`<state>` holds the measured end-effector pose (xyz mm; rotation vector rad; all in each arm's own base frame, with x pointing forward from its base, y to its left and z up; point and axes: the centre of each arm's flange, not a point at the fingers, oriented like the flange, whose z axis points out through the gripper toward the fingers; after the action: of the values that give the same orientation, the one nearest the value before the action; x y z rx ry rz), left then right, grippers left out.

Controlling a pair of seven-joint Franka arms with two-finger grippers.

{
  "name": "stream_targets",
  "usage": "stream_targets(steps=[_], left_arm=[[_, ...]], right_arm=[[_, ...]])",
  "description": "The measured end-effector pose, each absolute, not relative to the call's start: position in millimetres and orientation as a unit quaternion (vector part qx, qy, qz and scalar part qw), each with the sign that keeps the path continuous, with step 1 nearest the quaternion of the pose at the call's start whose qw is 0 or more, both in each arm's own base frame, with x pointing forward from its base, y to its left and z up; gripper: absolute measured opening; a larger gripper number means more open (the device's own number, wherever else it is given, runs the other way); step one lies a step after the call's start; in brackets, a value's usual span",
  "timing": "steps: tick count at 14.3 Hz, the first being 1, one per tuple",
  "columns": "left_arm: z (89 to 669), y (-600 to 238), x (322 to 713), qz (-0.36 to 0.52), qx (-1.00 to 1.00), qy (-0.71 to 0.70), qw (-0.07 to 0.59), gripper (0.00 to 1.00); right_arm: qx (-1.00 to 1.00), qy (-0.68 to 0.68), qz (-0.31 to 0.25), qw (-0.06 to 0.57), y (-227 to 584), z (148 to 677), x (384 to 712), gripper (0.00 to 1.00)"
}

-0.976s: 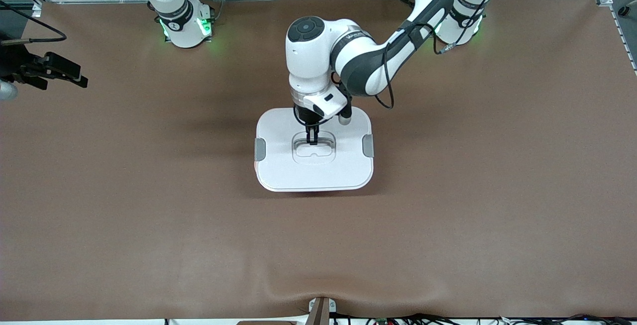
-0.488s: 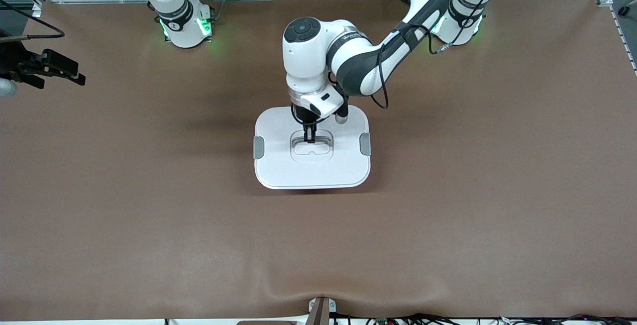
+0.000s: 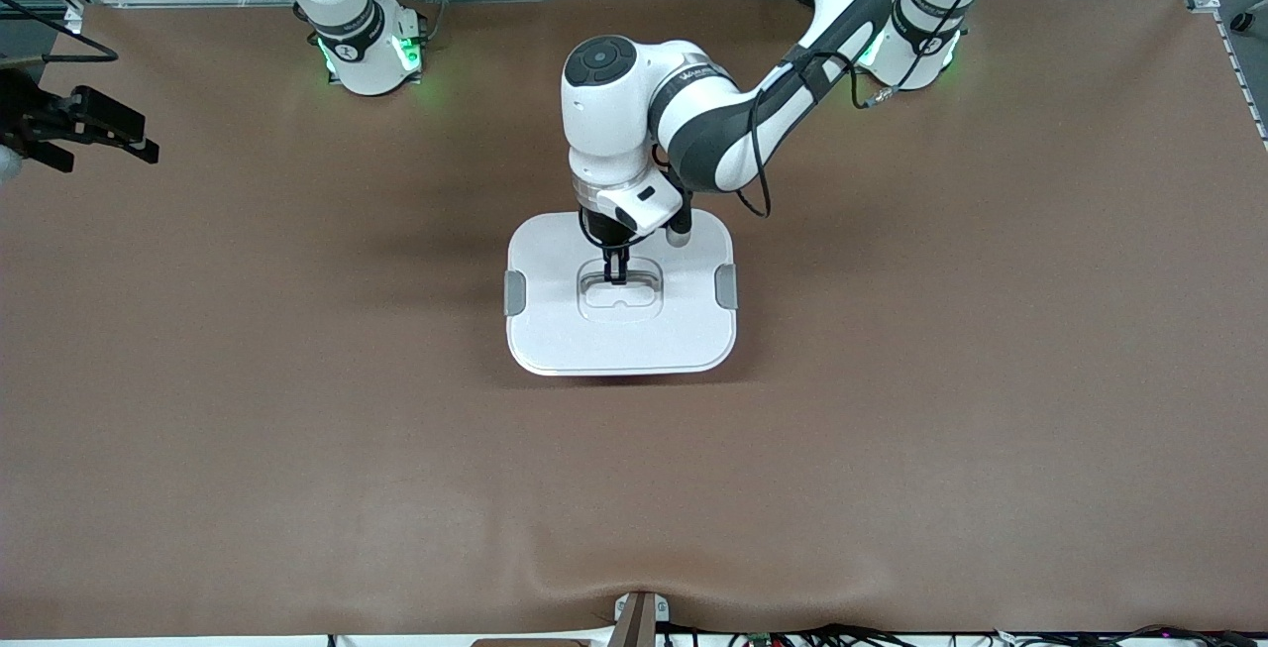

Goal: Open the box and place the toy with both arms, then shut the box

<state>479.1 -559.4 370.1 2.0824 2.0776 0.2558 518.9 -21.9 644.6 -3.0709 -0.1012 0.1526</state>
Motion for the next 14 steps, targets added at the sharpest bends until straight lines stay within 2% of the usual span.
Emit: stream_targets(steps=[14], left_arm=[[370.2, -566.9, 470.3, 0.085, 0.705, 0.698, 0.095, 0.07]], right_arm=[[-0.997, -0.021, 0.062, 0.029, -35.0, 633.4, 523.9, 1.0]])
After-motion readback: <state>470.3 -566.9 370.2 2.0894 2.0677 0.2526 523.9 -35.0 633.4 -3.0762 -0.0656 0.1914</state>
